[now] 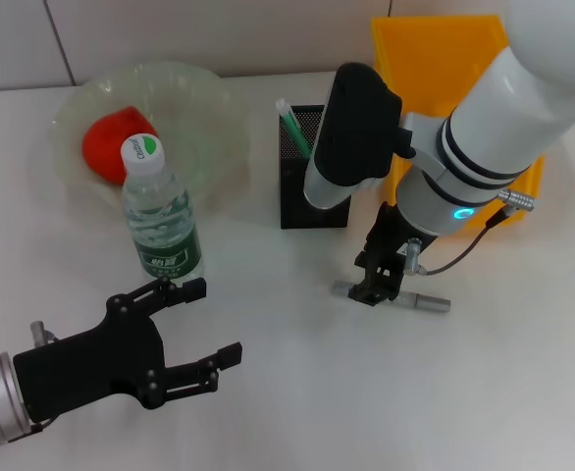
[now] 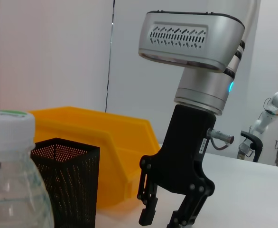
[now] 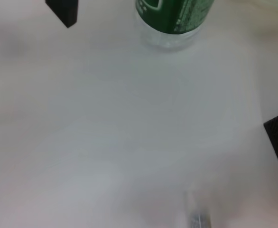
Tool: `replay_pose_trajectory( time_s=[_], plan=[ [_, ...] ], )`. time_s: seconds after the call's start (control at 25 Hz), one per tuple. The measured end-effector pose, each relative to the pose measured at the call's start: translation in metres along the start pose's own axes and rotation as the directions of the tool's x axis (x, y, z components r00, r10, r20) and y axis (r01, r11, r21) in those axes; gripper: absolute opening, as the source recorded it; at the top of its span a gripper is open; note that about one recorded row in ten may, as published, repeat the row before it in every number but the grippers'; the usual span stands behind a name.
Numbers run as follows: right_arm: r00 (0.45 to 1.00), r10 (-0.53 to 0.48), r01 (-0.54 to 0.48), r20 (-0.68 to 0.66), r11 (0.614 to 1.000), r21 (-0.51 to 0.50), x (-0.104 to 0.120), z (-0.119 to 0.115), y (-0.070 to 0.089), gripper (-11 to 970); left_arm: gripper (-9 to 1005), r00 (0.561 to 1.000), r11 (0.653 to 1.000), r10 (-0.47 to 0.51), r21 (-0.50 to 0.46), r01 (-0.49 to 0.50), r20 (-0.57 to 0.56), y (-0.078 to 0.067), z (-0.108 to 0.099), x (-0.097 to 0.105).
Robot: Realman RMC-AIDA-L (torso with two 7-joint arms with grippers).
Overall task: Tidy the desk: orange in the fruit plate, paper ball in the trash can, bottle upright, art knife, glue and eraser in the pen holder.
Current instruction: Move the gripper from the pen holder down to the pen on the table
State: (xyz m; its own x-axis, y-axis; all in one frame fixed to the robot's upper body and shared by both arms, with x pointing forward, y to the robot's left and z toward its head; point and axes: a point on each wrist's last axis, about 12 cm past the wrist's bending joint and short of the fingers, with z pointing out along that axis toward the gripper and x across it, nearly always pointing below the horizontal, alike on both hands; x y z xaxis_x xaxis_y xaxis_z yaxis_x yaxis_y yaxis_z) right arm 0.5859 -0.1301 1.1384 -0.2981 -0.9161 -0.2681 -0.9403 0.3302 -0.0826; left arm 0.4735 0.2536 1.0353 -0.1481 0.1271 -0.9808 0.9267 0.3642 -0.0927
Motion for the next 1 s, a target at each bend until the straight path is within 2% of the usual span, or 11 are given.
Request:
replay_pose_trajectory(
  time_s=[0.32, 1.0],
  plan=[
    [1.000, 0.003, -0.003, 0.003, 1.000, -0.019, 0.0004, 0.0084, 0.0031, 369, 866, 1.000, 1.000, -0.002, 0.000, 0.002, 0.000, -0.0004, -0.0002, 0.0005],
    [1.000, 0.010, -0.010, -0.006, 1.000, -0.023, 0.0022, 0.0112, 0.0016, 306, 866, 1.000, 1.000, -0.001, 0.008, 0.001, -0.012, -0.0015, 0.0002, 0.0020]
  ],
)
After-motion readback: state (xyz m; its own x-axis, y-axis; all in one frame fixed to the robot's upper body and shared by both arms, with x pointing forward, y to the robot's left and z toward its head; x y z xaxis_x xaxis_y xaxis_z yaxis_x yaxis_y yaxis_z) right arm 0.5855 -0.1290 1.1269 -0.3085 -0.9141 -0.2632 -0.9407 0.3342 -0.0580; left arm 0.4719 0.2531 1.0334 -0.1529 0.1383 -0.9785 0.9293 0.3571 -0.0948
